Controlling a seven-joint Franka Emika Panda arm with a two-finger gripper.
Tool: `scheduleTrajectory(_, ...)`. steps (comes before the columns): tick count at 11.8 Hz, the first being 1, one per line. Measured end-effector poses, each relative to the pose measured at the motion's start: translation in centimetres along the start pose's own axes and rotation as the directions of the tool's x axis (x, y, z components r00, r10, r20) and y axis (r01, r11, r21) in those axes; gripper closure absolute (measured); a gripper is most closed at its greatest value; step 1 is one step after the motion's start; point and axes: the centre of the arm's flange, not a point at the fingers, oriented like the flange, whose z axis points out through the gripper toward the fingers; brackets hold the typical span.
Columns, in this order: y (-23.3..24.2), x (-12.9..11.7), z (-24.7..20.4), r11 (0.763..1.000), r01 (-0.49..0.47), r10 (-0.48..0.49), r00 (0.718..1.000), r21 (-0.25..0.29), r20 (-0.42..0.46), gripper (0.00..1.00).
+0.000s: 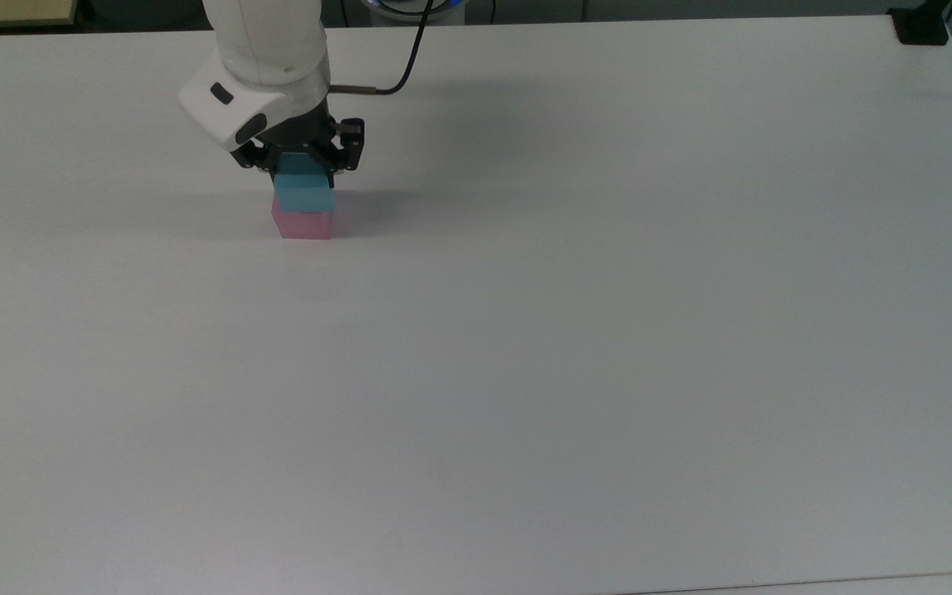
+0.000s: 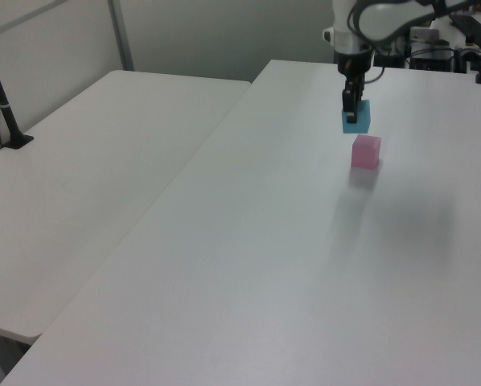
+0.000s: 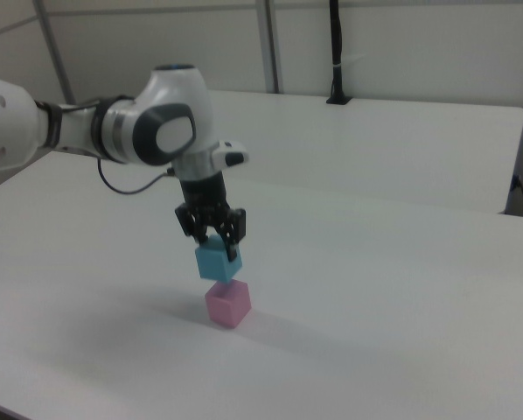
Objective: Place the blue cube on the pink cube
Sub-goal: 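Lift the blue cube and carry it over the pink cube, then lower the blue cube onto the pink cube's top face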
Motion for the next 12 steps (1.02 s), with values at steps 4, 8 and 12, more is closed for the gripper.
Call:
scheduleTrajectory(4,4.1,-2.4,2.9,1.000,-0.006,0.006,0.999,-0.003,0.032,0.42)
scheduleTrajectory(8,4.5,-3.1,3.6,1.000,-0.007,0.007,0.999,0.003,0.047,0.42)
scheduleTrajectory(12,4.4,-2.5,2.9,0.997,-0.082,0.082,0.996,0.012,-0.020,0.42)
